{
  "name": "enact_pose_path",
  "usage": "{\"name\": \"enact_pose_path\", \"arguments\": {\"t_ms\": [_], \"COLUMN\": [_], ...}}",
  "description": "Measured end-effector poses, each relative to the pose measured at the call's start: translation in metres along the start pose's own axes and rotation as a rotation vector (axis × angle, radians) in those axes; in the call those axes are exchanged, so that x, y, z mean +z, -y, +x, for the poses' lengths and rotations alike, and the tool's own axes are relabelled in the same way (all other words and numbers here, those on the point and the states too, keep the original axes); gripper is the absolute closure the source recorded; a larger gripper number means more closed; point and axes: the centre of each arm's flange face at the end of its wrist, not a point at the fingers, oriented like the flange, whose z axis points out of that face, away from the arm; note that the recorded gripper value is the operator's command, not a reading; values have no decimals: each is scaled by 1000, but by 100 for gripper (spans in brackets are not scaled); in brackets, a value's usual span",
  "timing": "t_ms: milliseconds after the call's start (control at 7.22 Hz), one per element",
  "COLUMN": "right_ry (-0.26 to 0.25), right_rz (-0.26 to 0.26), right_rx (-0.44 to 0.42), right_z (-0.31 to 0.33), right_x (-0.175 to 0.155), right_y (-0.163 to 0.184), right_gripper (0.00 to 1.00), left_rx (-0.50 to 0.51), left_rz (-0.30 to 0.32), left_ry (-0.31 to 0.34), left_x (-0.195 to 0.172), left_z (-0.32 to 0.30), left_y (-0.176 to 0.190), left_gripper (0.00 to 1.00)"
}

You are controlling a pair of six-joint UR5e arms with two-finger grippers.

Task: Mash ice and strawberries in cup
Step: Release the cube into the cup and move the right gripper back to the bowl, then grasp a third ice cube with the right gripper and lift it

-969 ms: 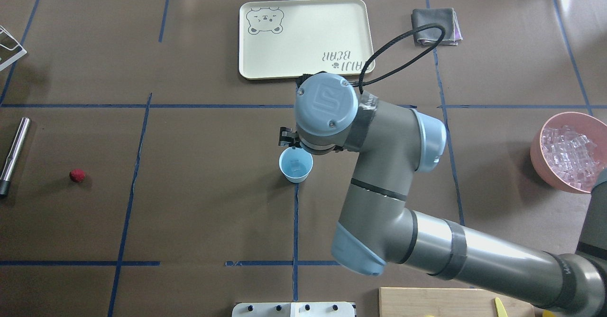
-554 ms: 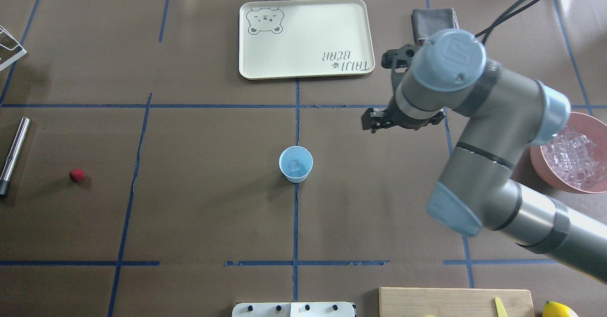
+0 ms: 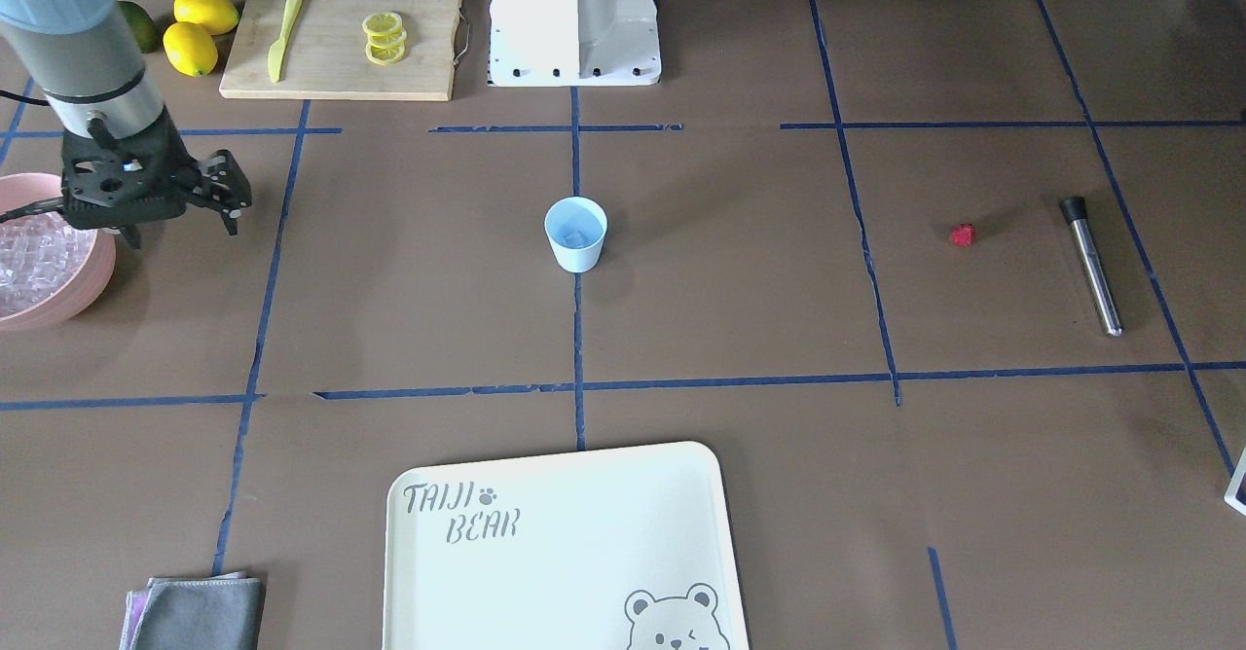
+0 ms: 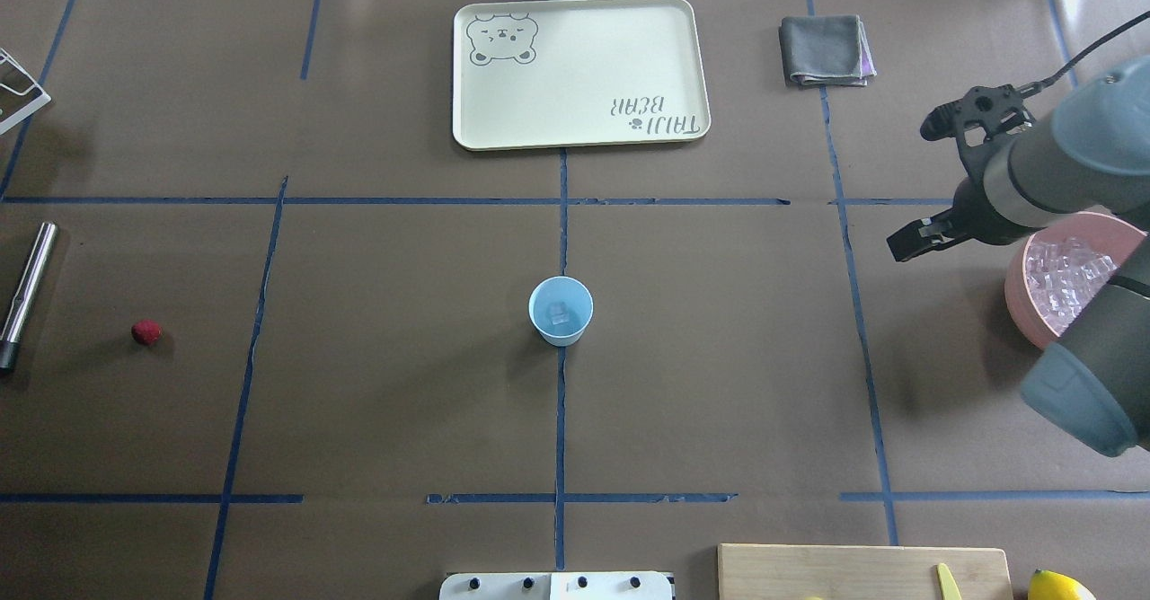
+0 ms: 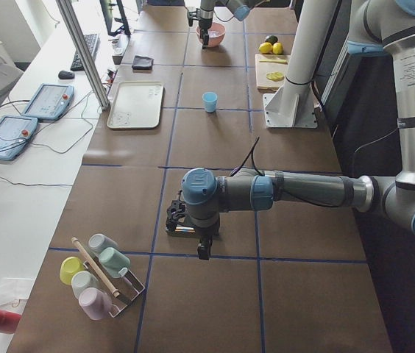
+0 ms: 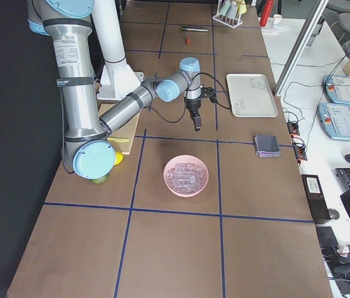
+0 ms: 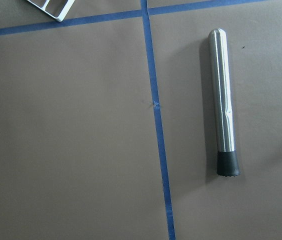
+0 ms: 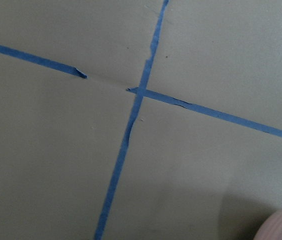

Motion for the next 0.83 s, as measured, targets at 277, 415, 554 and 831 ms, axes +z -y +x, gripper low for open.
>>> {"name": "enact_pose_path", "arguments": {"t_ms": [277,415,554,831], "right_ry": [16,7,5,19], "right_rz": [1,-14,-34,-44], "right_rx": [-85,-131,-165,-191], "right_z": [79,114,141,175], "right_x": [7,11,19,49], "right_y": [-41,-55,-63,-70], "right_gripper": [1,2,2,2], "left_rx": [-2,-3,-4,-4], "left_rz": [-1,-1,-2,-1], "left_ry": [-1,-1,-1,-1], "left_x": [0,0,0,0], "left_z": [0,-1,-1,-1], "left_y": [-2,-3,-3,-3], "left_gripper": [0,0,0,0]}}
